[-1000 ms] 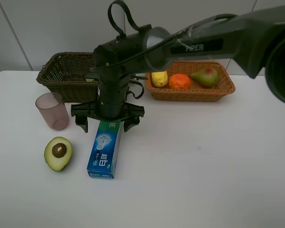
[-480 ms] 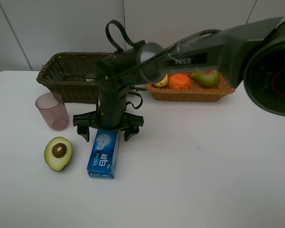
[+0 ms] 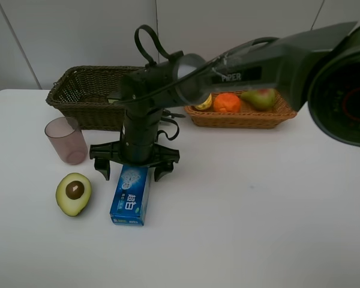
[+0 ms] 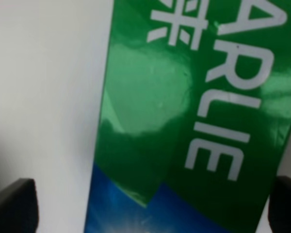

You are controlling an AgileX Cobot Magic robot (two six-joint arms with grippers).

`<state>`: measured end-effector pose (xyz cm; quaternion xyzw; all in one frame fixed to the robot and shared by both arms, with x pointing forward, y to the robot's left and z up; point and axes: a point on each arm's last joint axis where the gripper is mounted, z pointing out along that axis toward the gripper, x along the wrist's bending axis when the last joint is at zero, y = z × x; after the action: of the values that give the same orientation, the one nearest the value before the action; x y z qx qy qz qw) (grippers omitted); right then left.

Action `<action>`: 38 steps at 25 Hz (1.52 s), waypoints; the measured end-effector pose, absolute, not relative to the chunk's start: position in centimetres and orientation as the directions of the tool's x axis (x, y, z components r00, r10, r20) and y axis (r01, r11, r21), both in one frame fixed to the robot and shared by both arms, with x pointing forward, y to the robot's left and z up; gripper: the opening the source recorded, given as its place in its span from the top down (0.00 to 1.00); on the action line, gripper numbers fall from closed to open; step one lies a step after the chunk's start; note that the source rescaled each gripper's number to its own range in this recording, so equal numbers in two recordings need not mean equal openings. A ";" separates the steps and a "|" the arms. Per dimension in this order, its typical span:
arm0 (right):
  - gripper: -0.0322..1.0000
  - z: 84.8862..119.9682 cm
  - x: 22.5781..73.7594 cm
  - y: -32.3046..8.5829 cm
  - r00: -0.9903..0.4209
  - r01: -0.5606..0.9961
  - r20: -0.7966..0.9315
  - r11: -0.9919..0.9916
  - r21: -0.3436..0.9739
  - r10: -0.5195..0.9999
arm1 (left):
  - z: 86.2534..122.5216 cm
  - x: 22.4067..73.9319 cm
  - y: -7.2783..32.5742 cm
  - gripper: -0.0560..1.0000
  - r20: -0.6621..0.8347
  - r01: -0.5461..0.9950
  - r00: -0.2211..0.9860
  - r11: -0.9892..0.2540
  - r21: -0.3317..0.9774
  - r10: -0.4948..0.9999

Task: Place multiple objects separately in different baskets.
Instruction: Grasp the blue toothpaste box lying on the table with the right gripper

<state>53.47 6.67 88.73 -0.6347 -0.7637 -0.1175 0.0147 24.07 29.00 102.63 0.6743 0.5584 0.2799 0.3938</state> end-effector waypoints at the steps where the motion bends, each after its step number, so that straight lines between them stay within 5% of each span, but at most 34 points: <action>1: 0.00 88.7 53.5 6.7 -0.194 0.973 0.172 0.167 0.161 0.966 | 102.6 24.1 29.0 0.02 -0.062 0.533 0.220 -0.066 0.844 0.974; 14: 0.05 88.7 53.5 6.5 -0.175 0.975 0.155 0.150 0.162 0.972 | 102.6 24.1 29.0 0.02 -0.062 0.533 0.220 -0.066 0.844 0.974; 17: 0.23 88.7 53.6 6.4 -0.155 0.977 0.146 0.130 0.166 0.977 | 102.6 24.1 29.0 0.02 -0.062 0.533 0.220 -0.066 0.844 0.974; 20: 0.60 88.7 53.6 6.4 -0.146 0.979 0.143 0.122 0.165 0.979 | 102.6 24.1 29.0 0.02 -0.062 0.533 0.220 -0.066 0.844 0.974; 21: 0.63 88.7 53.6 6.4 -0.144 0.979 0.143 0.120 0.163 0.979 | 102.6 24.1 29.0 0.02 -0.062 0.533 0.220 -0.066 0.844 0.974; 38: 0.62 88.7 53.5 6.2 -0.144 0.981 0.131 0.124 0.152 0.981 | 102.6 24.1 29.0 0.02 -0.062 0.533 0.220 -0.066 0.844 0.974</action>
<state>53.55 6.25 88.70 -0.6542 -0.7495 -0.1008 -0.0009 24.07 29.00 102.63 0.6743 0.5584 0.2799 0.3938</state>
